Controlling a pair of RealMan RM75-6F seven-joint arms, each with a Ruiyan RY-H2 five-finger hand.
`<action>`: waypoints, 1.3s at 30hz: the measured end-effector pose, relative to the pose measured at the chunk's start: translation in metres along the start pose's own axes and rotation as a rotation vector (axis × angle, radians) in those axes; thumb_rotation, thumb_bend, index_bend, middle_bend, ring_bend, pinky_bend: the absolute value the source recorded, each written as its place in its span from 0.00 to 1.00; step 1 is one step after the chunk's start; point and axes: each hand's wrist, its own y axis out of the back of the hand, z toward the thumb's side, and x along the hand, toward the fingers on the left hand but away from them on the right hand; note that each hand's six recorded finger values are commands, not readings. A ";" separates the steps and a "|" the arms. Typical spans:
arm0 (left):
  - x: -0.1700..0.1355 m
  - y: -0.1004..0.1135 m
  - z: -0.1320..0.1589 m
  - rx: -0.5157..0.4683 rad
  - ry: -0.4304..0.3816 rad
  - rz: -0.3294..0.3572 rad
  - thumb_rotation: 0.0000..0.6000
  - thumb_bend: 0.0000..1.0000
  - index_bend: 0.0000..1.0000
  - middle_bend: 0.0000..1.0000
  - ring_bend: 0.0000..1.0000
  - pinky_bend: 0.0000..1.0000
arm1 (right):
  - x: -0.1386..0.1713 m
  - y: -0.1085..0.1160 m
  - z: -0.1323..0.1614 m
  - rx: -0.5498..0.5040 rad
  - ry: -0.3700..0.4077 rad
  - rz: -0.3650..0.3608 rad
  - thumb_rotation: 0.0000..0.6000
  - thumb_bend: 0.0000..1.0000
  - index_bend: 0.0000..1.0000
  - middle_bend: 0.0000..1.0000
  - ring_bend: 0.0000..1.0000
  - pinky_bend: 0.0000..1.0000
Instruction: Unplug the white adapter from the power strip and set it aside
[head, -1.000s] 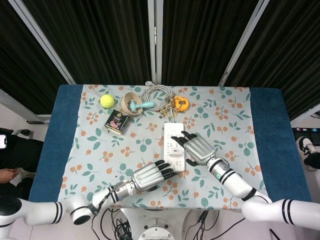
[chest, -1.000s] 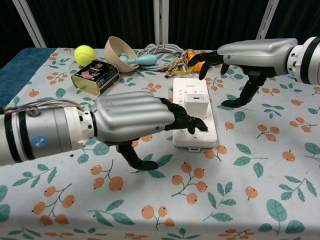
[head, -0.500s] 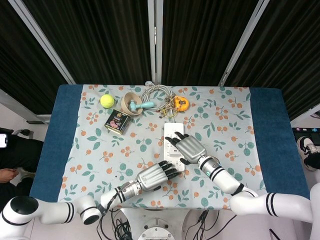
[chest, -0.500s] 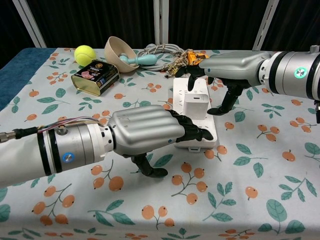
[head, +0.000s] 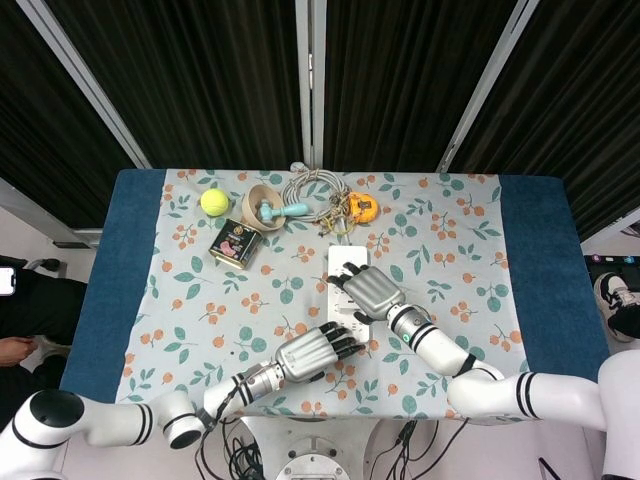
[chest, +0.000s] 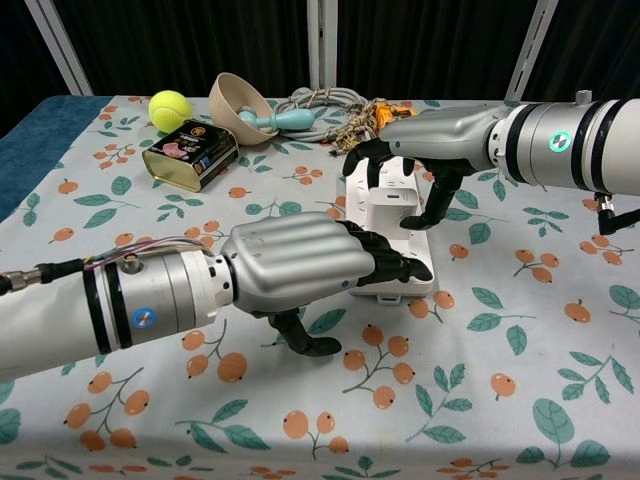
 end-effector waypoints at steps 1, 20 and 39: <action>0.000 0.000 0.000 0.001 -0.002 -0.001 1.00 0.28 0.10 0.16 0.10 0.20 | -0.001 0.000 0.000 0.003 0.001 0.000 1.00 0.24 0.21 0.30 0.11 0.29; 0.005 -0.001 0.000 -0.003 -0.010 0.009 1.00 0.28 0.10 0.16 0.10 0.19 | -0.011 0.002 0.001 0.023 0.020 -0.035 1.00 0.29 0.68 0.54 0.40 0.49; 0.008 -0.012 -0.008 -0.132 0.003 -0.054 1.00 0.28 0.10 0.16 0.10 0.20 | -0.012 0.002 0.005 0.012 0.022 -0.034 1.00 0.38 0.94 0.72 0.57 0.61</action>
